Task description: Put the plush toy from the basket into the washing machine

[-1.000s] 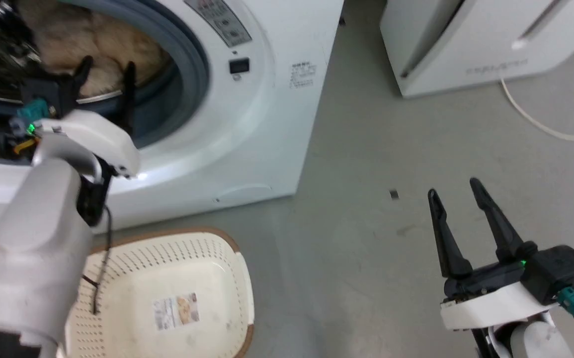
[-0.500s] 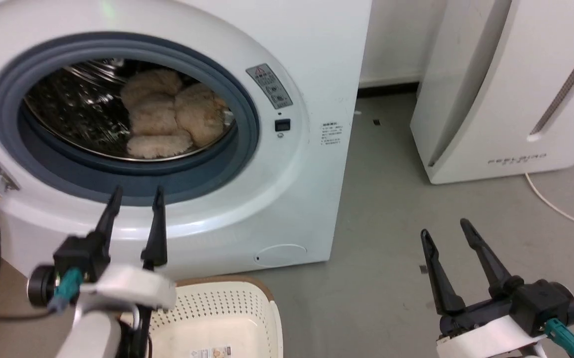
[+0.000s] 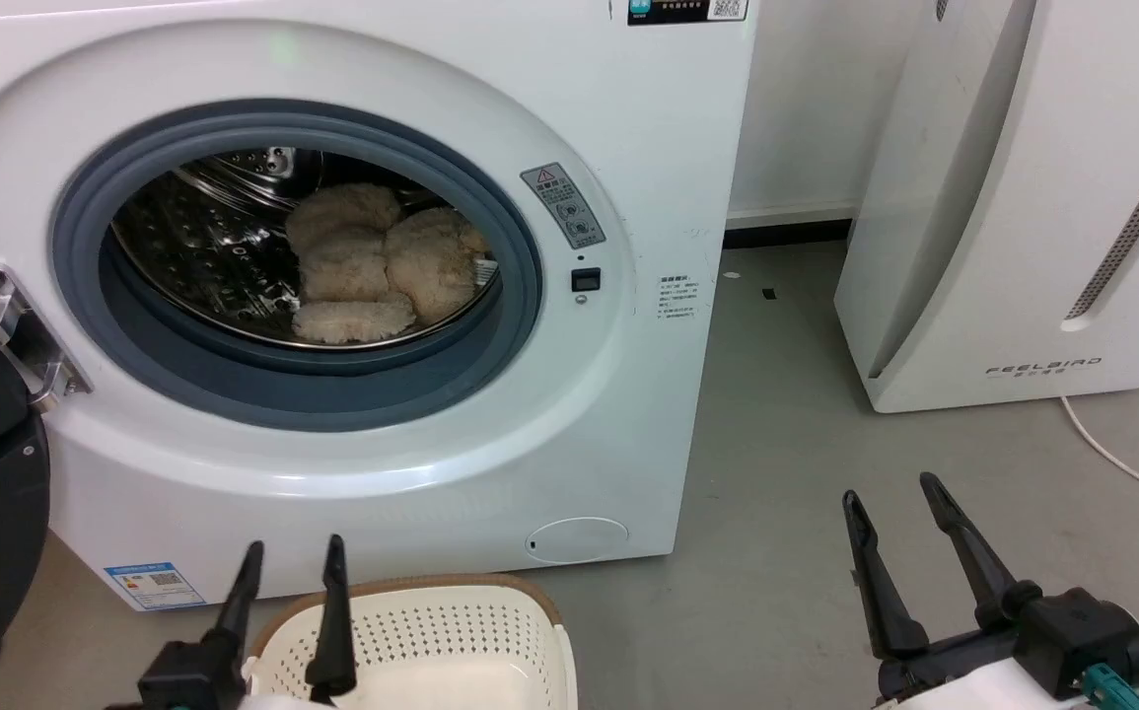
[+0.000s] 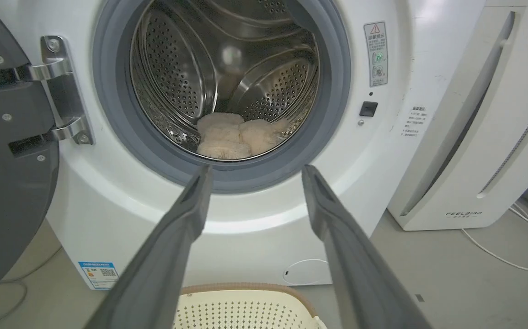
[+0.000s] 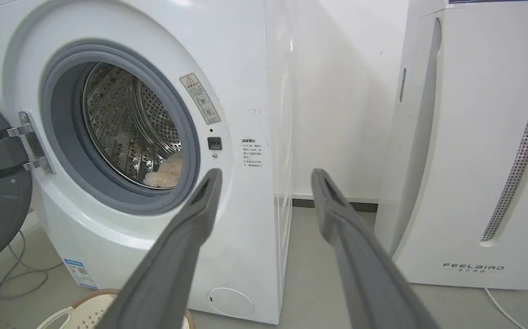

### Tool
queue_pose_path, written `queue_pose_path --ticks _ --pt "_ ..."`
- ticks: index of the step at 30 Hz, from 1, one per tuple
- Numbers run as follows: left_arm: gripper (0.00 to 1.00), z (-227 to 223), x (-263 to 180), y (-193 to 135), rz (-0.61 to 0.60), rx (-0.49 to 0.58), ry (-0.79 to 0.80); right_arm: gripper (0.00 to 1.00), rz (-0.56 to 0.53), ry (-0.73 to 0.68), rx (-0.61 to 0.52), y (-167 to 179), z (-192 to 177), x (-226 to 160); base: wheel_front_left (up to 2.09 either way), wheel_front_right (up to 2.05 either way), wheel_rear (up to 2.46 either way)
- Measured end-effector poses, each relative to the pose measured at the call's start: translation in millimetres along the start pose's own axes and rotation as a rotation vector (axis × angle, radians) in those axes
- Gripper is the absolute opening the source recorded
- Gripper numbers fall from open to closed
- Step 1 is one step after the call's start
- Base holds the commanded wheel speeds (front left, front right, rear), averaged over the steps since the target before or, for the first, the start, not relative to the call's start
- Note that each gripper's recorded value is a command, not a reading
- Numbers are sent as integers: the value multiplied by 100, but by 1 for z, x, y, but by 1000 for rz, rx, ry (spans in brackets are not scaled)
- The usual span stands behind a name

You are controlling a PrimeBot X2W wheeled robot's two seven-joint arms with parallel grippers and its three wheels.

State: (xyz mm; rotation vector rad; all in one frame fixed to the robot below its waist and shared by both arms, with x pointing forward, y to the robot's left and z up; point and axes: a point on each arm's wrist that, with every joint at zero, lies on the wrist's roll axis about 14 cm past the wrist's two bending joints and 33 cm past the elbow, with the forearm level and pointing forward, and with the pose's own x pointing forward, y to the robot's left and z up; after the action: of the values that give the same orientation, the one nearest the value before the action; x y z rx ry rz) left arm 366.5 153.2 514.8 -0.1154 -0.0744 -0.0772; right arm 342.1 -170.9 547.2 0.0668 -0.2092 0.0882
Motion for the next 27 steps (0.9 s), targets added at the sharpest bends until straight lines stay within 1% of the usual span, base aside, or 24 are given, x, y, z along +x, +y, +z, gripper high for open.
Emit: queue_pose_path --ticks 5,13,14,27 --pt "100 -5 -10 0 11 7 13 100 9 5 3 3 -2 -1 0 0 0" --pt "100 -5 -12 -1 8 10 9 100 21 10 6 7 -4 1 0 0 0" --pt "0 -5 -12 -1 8 10 9 0 21 10 6 7 -4 1 0 0 0" --pt "0 -6 -12 1 12 19 22 0 24 28 3 7 -6 2 0 0 0"
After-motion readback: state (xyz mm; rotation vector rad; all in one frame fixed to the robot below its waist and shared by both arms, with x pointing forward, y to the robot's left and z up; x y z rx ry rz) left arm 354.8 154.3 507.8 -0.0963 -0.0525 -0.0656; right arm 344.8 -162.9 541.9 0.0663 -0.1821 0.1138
